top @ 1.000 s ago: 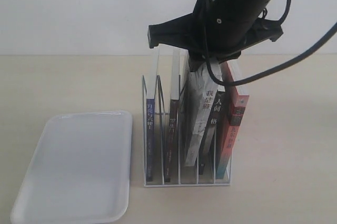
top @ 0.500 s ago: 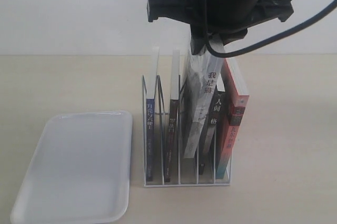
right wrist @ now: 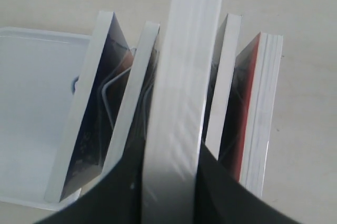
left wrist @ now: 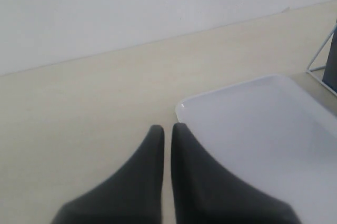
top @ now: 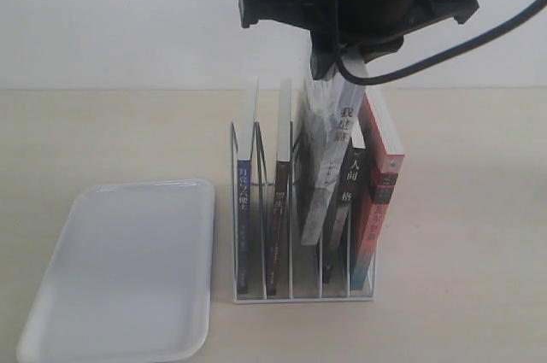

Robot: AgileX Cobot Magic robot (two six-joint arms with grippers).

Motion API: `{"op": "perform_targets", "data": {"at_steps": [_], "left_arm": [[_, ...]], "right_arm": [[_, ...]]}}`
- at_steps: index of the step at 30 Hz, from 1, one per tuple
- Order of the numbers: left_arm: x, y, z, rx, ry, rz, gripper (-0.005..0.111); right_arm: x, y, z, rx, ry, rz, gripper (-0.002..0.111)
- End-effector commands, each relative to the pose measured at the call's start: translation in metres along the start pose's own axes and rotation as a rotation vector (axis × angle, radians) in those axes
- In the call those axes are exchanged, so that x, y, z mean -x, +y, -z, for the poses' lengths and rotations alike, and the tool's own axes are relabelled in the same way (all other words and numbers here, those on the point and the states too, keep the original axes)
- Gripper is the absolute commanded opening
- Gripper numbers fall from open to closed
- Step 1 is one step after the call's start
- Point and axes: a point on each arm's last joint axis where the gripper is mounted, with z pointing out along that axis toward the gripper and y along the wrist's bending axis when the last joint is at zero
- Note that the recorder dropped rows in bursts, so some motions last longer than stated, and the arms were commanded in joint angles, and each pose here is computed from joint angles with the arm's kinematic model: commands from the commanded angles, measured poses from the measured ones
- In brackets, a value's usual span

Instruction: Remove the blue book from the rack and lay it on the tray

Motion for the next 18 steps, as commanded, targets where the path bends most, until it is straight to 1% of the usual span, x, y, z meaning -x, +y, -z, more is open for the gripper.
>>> {"op": "perform_targets", "data": {"at_steps": [1,3,7,13,18], "left_arm": [[0.001,-0.001,0.000,-0.009,-0.014,0.016,0.005],[0.001,-0.001,0.000,-0.009,-0.014,0.016,0.005],[0.001,-0.001,0.000,-0.009,-0.014,0.016,0.005],[0.001,-0.001,0.000,-0.009,-0.014,0.016,0.005],[0.001,-0.001,0.000,-0.009,-0.014,0.016,0.005]], "right_arm": [[0.009,-0.001,0.017,0.020,-0.095,0.020,0.000],[0.011,0.000,0.016,0.023,-0.107,0.045,0.000],[0.012,0.000,0.006,-0.014,-0.103,0.053,0.000],[0.014,0.007,-0.031,-0.062,-0.059,0.068,0.000],[0.015,0.008,-0.035,-0.052,-0.077,0.038,0.000]]}}
